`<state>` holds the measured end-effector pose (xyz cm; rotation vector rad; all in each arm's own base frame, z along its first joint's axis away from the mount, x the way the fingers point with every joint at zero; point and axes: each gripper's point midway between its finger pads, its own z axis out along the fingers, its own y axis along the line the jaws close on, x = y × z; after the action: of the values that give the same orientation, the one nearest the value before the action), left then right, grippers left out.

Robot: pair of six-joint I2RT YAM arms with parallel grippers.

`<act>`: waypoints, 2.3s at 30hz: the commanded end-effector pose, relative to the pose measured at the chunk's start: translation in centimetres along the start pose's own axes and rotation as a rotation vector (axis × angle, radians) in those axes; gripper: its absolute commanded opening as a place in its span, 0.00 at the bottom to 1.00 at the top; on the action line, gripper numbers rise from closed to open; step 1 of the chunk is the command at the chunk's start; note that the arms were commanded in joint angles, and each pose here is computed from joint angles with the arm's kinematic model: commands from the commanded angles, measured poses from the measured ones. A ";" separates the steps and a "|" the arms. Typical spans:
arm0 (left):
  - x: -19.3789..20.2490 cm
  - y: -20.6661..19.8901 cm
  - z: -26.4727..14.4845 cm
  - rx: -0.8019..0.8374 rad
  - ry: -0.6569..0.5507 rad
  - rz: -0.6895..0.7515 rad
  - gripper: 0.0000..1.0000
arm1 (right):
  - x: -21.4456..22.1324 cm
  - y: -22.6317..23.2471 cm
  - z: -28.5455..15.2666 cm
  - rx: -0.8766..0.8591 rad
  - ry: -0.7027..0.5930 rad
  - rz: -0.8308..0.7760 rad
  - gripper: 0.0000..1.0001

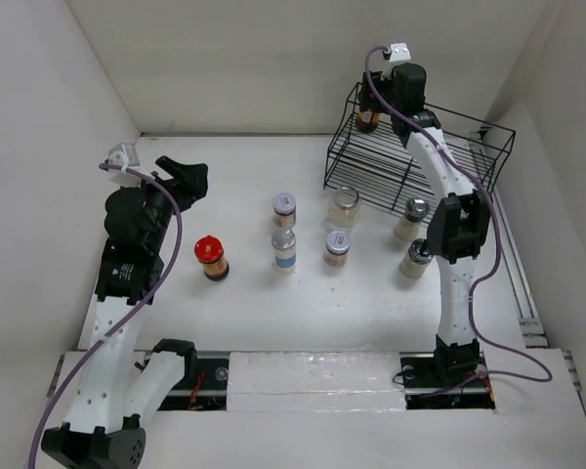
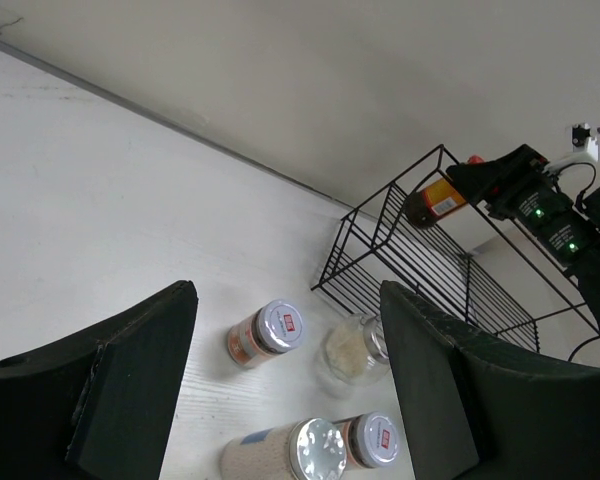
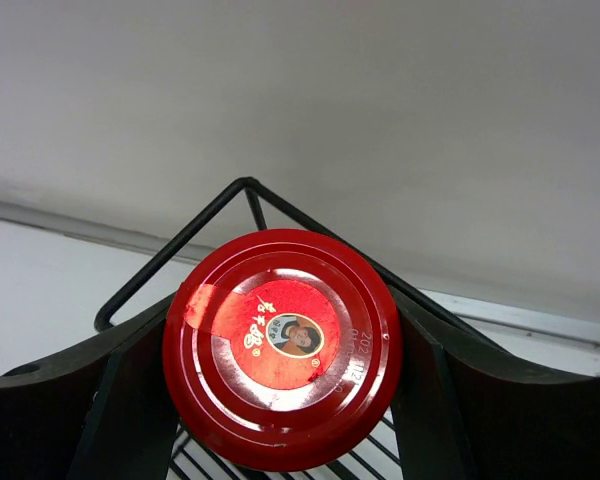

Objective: Organize the condiment bottles

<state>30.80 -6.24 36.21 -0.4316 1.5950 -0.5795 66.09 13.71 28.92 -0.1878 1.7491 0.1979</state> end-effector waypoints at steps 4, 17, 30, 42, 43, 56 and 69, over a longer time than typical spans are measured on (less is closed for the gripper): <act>-1.5 -1.4 -0.4 0.054 -0.052 -0.003 0.70 | -7.2 1.4 -1.1 -0.030 -0.218 0.034 0.63; -1.6 -1.3 -0.4 0.048 -0.056 -0.003 0.70 | -13.9 1.1 -7.3 -0.018 -0.320 0.052 0.99; -0.7 -1.2 0.2 0.058 -0.024 0.007 0.30 | -1.4 23.1 -21.5 -0.595 -0.167 0.078 0.23; -0.3 -1.1 0.4 0.060 -0.009 0.017 0.39 | 14.1 28.1 -27.4 -0.627 0.193 -0.126 0.99; -0.2 -1.2 0.4 0.070 -0.002 0.017 0.41 | 15.3 28.6 -27.6 -0.650 0.226 -0.134 0.99; -0.4 -1.4 0.4 0.076 -0.010 0.026 0.46 | 17.6 32.2 -24.5 -0.665 0.271 -0.193 0.96; -0.4 -1.8 0.4 0.098 -0.005 0.027 0.46 | -0.4 27.5 -23.3 -0.545 -0.164 -0.058 0.53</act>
<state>31.05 -7.42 35.95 -0.3729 1.6205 -0.6231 33.46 36.25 16.73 -0.8218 1.9134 0.5779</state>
